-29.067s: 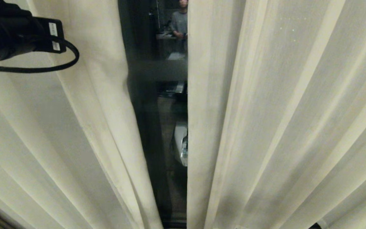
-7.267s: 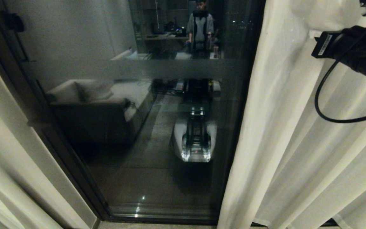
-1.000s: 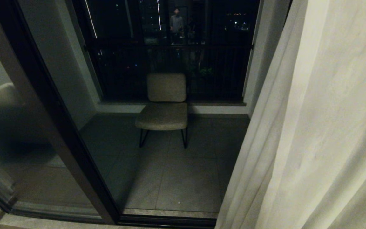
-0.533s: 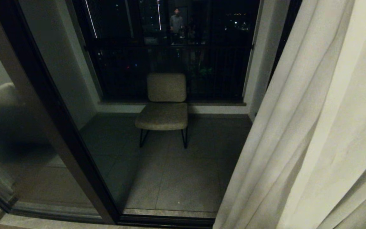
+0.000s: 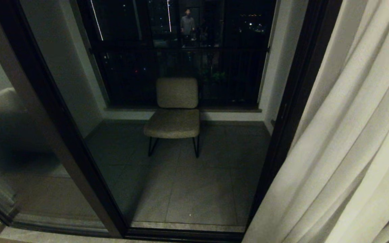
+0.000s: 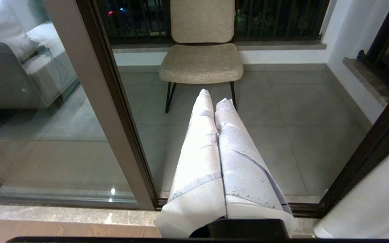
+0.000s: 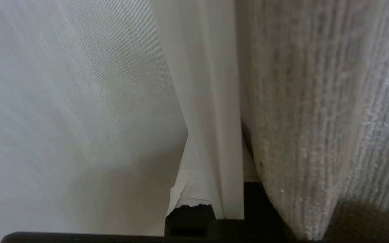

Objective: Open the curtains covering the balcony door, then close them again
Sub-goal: Pull the inner curtains open on both sides

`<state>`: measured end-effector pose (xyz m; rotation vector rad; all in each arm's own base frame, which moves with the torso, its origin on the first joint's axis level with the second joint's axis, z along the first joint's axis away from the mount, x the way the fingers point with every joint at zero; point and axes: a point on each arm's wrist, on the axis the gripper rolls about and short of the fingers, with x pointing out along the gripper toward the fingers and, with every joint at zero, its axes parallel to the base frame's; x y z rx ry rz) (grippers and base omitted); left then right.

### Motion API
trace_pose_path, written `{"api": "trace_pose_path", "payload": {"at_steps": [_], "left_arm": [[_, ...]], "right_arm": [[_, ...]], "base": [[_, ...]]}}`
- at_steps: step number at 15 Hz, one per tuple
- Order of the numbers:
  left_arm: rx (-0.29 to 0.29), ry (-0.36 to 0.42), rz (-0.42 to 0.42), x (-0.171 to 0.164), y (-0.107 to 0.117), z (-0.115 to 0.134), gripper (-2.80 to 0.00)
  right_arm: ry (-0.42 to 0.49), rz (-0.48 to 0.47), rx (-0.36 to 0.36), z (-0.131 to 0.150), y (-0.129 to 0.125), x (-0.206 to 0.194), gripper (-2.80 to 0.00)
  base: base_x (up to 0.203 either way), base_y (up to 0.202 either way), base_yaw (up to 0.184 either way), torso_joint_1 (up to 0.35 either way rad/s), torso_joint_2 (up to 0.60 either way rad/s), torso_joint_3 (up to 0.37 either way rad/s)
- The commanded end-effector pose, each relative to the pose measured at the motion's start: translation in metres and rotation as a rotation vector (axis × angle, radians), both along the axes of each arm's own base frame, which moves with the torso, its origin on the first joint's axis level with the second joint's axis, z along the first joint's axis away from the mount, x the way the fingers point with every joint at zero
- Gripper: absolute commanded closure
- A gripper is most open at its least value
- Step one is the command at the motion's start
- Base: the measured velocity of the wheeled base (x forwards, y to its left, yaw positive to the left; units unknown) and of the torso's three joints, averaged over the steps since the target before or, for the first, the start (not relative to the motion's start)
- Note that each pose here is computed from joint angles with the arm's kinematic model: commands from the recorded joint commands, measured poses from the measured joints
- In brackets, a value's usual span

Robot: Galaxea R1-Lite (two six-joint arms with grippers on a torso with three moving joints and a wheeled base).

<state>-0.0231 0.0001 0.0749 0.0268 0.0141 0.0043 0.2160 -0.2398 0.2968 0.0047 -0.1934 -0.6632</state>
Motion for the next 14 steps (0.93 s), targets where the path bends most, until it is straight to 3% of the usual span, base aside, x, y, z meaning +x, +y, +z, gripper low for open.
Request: {"api": "trace_pose_path", "payload": {"at_steps": [1, 7, 10, 14], "left_arm": [[0.001, 0.000, 0.000, 0.000, 0.000, 0.000, 0.00], [0.000, 0.000, 0.000, 0.000, 0.000, 0.000, 0.00], [0.001, 0.000, 0.000, 0.000, 0.000, 0.000, 0.00], [0.001, 0.000, 0.000, 0.000, 0.000, 0.000, 0.00]], "right_arm": [[0.008, -0.007, 0.009, -0.004, -0.006, 0.001, 0.00], [-0.022, 0.096, -0.052, 0.017, 0.023, -0.011, 0.00], [-0.042, 0.220, -0.081, 0.027, 0.065, -0.016, 0.00], [-0.040, 0.407, -0.073, 0.019, 0.120, -0.016, 0.00]], "base": [[0.000, 0.000, 0.000, 0.000, 0.00, 0.000], [0.000, 0.000, 0.000, 0.000, 0.00, 0.000], [0.000, 0.000, 0.000, 0.000, 0.00, 0.000], [0.000, 0.000, 0.000, 0.000, 0.00, 0.000]]}}
